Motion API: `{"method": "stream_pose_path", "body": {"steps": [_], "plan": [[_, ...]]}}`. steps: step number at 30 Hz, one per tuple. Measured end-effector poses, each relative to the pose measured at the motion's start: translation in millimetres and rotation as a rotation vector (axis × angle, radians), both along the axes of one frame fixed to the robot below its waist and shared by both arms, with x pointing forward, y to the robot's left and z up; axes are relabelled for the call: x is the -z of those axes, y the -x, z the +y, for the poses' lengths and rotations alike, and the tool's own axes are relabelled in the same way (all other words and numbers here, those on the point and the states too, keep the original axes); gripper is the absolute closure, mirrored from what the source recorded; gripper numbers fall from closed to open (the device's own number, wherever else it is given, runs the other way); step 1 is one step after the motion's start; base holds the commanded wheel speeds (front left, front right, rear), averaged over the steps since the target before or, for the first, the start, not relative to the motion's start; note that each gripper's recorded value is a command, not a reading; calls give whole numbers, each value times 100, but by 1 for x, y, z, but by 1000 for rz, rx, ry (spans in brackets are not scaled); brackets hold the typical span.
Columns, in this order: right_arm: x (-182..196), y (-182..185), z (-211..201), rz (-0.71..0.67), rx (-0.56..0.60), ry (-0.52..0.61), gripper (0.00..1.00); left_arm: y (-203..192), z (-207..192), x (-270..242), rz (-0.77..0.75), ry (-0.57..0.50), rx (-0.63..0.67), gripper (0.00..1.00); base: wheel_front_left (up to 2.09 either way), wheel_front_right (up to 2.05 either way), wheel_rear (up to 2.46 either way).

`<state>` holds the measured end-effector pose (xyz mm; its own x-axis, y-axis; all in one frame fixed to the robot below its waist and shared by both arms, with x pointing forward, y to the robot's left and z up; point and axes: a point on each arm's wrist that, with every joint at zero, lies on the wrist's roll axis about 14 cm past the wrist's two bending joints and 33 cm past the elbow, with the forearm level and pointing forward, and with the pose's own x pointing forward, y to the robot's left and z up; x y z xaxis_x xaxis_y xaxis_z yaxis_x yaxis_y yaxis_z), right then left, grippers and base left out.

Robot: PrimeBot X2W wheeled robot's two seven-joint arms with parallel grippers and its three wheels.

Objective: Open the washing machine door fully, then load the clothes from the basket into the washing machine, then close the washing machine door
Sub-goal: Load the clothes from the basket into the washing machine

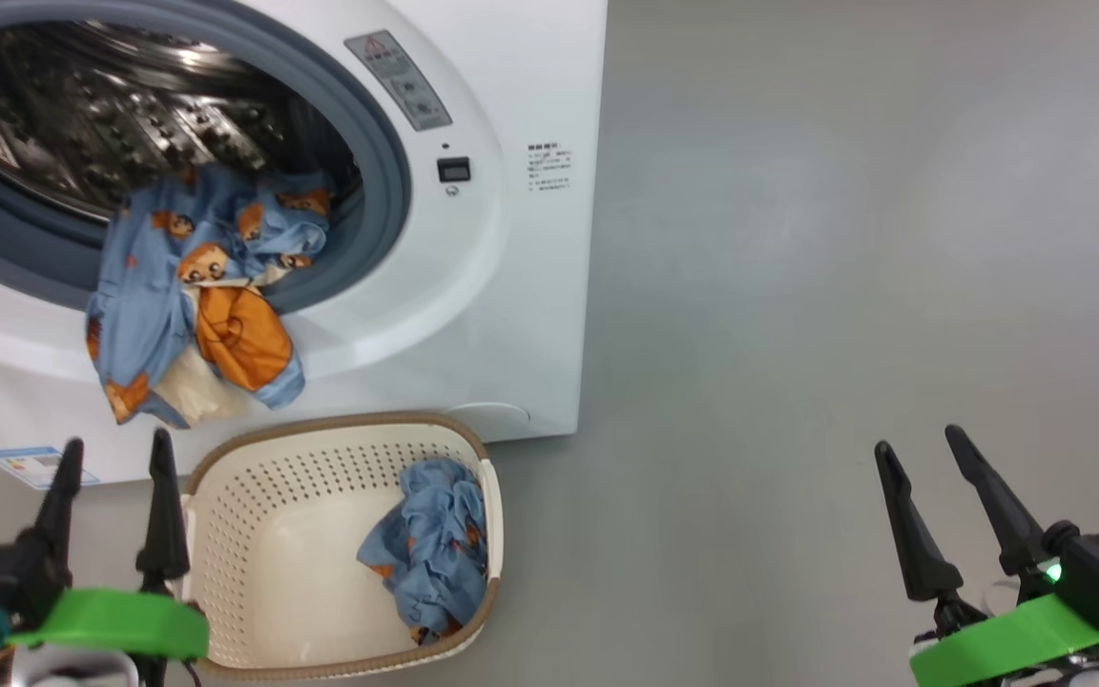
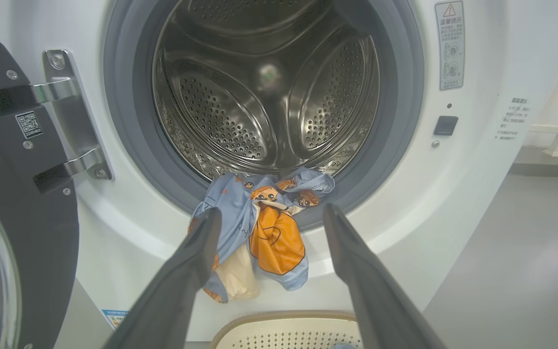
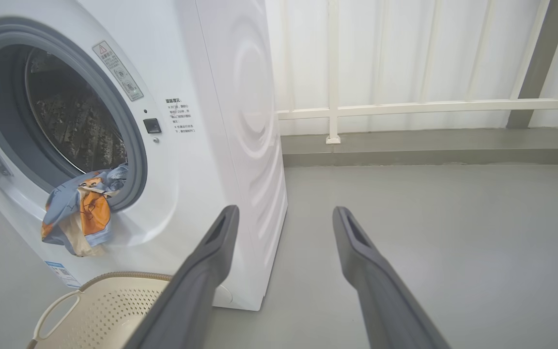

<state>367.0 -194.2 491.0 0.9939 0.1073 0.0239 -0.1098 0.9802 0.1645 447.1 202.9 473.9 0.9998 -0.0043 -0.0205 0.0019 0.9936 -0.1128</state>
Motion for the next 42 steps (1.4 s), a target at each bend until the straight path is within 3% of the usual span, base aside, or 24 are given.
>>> {"method": "stream_pose_path", "body": {"steps": [21,42], "plan": [[-4,25,5,-8,-20,-5,0,73,25,-5,-14,-31,-75,0,0,0,0],[3,22,3,14,-16,-4,0,71,27,0,-2,-29,-84,0,0,0,0]]}}
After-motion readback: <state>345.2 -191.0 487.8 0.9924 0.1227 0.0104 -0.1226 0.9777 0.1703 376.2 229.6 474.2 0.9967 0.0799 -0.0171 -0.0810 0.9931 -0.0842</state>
